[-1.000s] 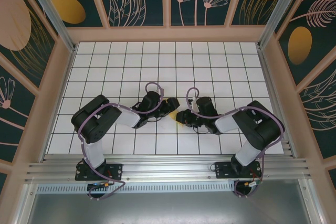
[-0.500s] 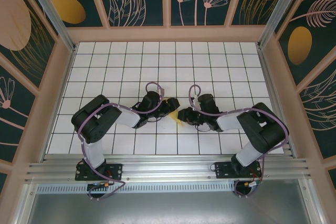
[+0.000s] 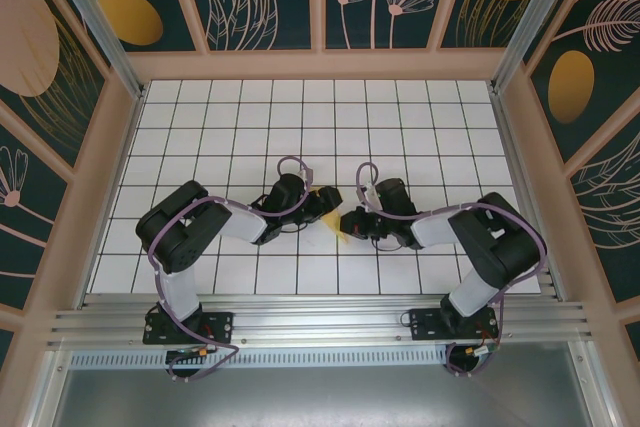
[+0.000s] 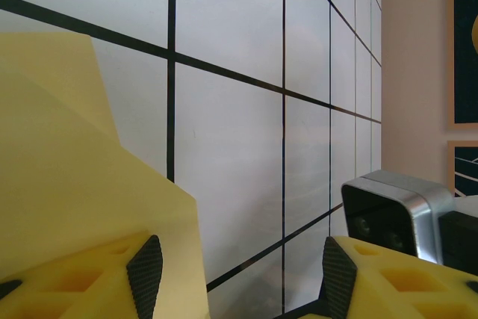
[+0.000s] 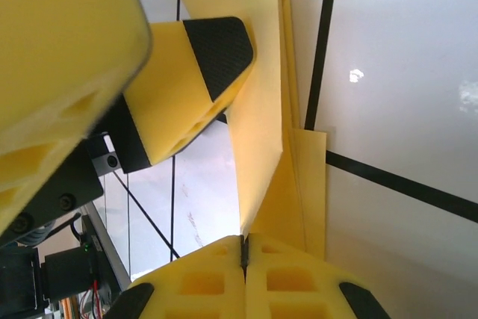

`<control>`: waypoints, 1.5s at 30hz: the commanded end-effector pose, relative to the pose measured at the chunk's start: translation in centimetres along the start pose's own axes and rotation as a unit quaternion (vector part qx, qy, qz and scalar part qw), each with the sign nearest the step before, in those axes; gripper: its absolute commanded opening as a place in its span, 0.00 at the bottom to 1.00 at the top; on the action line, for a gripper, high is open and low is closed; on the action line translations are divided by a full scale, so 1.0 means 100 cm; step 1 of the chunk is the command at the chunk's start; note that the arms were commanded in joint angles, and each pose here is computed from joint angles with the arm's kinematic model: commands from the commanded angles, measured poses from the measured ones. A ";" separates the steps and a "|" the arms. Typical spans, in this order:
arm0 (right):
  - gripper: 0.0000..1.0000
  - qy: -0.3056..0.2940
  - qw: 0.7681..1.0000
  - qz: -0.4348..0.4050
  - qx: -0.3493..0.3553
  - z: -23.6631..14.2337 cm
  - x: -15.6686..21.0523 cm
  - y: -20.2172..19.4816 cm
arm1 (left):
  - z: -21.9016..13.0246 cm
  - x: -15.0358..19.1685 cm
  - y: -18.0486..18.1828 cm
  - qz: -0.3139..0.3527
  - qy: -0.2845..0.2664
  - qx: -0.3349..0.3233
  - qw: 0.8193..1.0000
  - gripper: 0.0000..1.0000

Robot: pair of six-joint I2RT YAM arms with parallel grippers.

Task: Fold a paper plane with a square sheet of paper (pick it up from the middle)
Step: Fold the wing for the fifth time at the center of the table.

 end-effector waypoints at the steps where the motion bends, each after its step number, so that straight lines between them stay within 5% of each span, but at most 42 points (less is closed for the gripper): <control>1: 0.04 0.030 1.000 0.005 0.008 0.002 0.011 -0.013 | 0.001 0.012 0.024 -0.009 0.023 -0.048 0.999 0.62; 8: 0.05 0.050 0.998 0.019 0.033 0.003 0.022 -0.029 | 0.000 0.014 0.028 -0.019 0.024 -0.052 0.998 0.62; 23: 0.26 0.044 0.999 -0.016 0.011 -0.012 0.016 0.000 | 0.000 0.016 0.029 -0.017 0.031 -0.055 0.998 0.61; 35: 0.08 0.050 0.997 0.021 0.056 -0.008 0.022 -0.025 | 0.001 0.016 0.029 -0.016 0.034 -0.056 0.998 0.61; 45: 0.09 0.061 0.985 0.038 0.154 -0.017 0.037 -0.054 | 0.000 0.018 0.034 -0.018 0.036 -0.073 0.997 0.61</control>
Point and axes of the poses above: each hand's point on the last joint's axis, 136 mm out from that joint toward the fingers, its own z axis out along the fingers, its own y axis along the line the jaws close on, x = y × z, the point moved 7 cm from there along -z, back along the fingers, and after that the axes turned 7 degrees about z, right-handed, at the moved point
